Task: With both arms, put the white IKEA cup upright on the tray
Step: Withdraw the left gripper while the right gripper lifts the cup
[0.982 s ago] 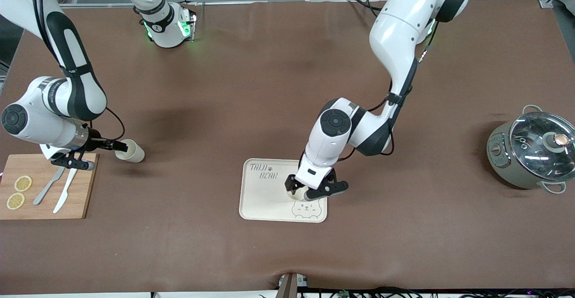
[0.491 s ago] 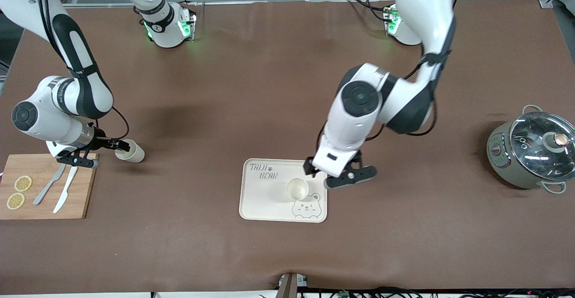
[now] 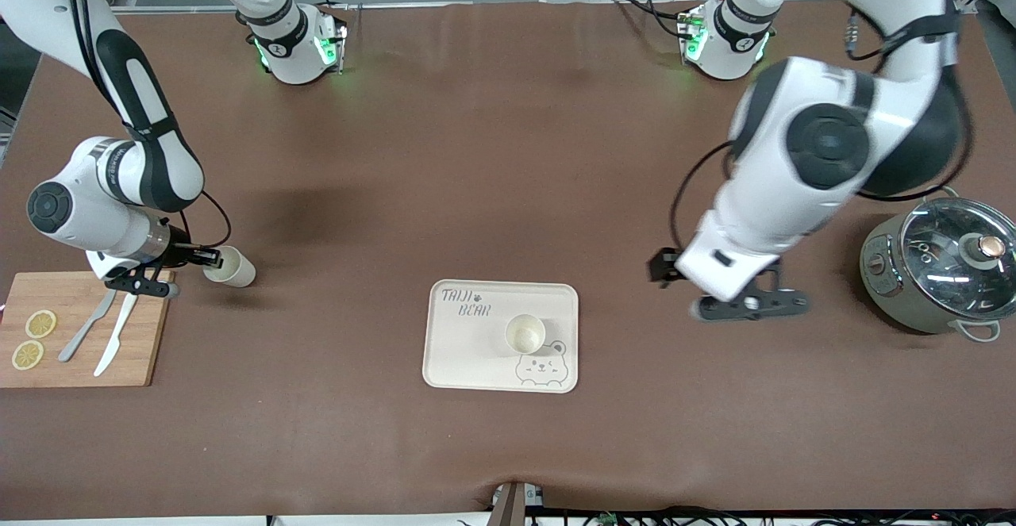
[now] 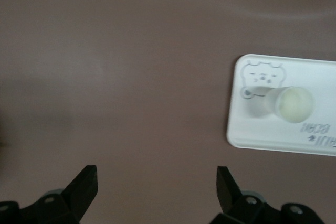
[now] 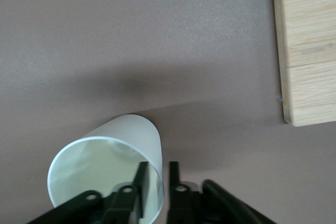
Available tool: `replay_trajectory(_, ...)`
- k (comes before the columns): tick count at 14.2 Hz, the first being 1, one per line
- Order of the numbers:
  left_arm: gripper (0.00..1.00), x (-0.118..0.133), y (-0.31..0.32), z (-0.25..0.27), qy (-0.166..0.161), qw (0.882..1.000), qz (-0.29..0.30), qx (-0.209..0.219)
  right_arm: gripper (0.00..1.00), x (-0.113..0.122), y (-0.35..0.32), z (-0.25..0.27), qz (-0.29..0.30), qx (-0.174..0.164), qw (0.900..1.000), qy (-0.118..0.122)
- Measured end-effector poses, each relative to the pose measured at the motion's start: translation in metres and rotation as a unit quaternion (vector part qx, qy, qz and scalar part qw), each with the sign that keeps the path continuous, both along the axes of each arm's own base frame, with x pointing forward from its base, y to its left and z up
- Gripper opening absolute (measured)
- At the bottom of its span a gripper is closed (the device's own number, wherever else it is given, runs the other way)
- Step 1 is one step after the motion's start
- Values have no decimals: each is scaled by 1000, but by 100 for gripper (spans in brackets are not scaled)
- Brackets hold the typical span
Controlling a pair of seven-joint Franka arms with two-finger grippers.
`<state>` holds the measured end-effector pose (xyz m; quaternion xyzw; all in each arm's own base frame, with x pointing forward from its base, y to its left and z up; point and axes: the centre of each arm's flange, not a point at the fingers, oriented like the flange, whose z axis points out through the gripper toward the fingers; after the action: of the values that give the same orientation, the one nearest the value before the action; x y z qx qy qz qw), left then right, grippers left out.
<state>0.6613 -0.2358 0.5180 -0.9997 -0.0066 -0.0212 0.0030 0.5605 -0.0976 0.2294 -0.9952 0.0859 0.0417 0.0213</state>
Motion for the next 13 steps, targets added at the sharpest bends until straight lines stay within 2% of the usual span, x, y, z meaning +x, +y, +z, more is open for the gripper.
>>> replay_trajectory(1,100,4,28,7,5,1000,-11,3,3,1,0,1,0,0,1000,-1)
replay_trajectory(7,100,22,164,12,21,999,-48,7,2,4,3,4,3,0,1000,-5)
replay_trajectory(10,100,16,206,8,32,999,-40,-15,2,20,15,20,16,1,1000,-18)
replay_trajectory(13,100,-3,239,11,18,999,-37,-36,2,38,30,48,30,8,1000,2)
